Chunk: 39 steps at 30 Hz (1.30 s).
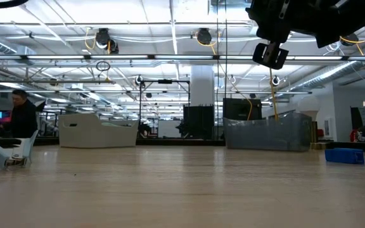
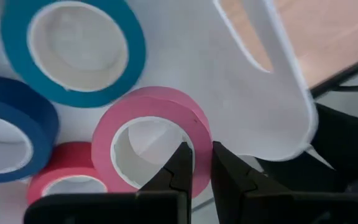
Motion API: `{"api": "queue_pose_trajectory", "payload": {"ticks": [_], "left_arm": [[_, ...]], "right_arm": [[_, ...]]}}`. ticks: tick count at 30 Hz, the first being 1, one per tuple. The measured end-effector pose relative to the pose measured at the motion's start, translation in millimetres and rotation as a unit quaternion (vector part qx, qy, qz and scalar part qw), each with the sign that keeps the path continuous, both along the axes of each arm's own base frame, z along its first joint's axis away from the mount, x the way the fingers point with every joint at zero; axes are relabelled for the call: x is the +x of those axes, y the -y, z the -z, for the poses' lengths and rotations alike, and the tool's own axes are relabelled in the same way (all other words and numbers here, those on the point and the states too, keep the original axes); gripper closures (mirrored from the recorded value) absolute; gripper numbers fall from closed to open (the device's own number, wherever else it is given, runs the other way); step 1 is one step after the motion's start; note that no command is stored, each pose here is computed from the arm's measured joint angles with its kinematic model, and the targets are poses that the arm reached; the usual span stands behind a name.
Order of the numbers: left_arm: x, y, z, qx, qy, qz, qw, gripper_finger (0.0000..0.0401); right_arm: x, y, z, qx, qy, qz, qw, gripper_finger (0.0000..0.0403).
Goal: Pick and place Stapler, Stapler remover, tape
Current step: Put the pink tape into the white bin
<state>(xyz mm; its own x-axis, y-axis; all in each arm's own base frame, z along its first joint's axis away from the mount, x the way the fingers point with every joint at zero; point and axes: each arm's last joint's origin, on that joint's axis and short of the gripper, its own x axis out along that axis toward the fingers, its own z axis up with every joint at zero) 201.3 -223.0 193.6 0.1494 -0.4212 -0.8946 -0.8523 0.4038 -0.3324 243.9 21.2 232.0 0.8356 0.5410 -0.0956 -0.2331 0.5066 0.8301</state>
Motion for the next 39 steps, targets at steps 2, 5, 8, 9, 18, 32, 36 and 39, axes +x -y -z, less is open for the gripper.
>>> {"api": "queue_pose_trajectory", "payload": {"ticks": [2, 5, 8, 9, 18, 32, 36, 39], "left_arm": [[0.3, 0.4, 2.3, 0.003, -0.001, 0.005, 1.000, 0.0370], [-0.4, 2.3, 4.5, -0.002, -0.011, 0.014, 1.000, 0.0370], [-4.1, 4.8, 5.0, -0.004, -0.018, 0.023, 1.000, 0.0370], [-5.2, 5.6, 5.0, -0.004, -0.018, 0.025, 0.999, 0.0370], [-8.0, 8.0, 5.1, -0.004, -0.021, 0.022, 1.000, 0.0370], [-7.8, 7.1, 5.5, 0.005, -0.011, 0.029, 0.999, 0.0326], [-7.8, 7.1, 5.6, 0.005, -0.011, 0.031, 0.999, 0.0324], [-7.8, 7.1, 5.6, 0.005, -0.012, 0.029, 1.000, 0.0322]], "right_arm": [[0.0, 0.0, 0.1, 0.001, -0.001, 0.000, 1.000, 0.0281], [0.0, 0.0, 0.1, 0.001, -0.001, 0.000, 1.000, 0.0282], [0.0, 0.0, 0.0, 0.001, -0.001, 0.000, 1.000, 0.0281], [0.0, 0.0, 0.1, 0.001, -0.001, 0.000, 1.000, 0.0281], [0.0, 0.0, 0.0, 0.001, -0.001, 0.000, 1.000, 0.0282], [0.0, 0.0, 0.0, 0.001, -0.001, 0.000, 1.000, 0.0282], [0.0, 0.0, 0.1, 0.001, -0.001, 0.000, 1.000, 0.0281], [-0.1, 0.0, 0.2, 0.001, -0.001, 0.000, 1.000, 0.0282]]}}
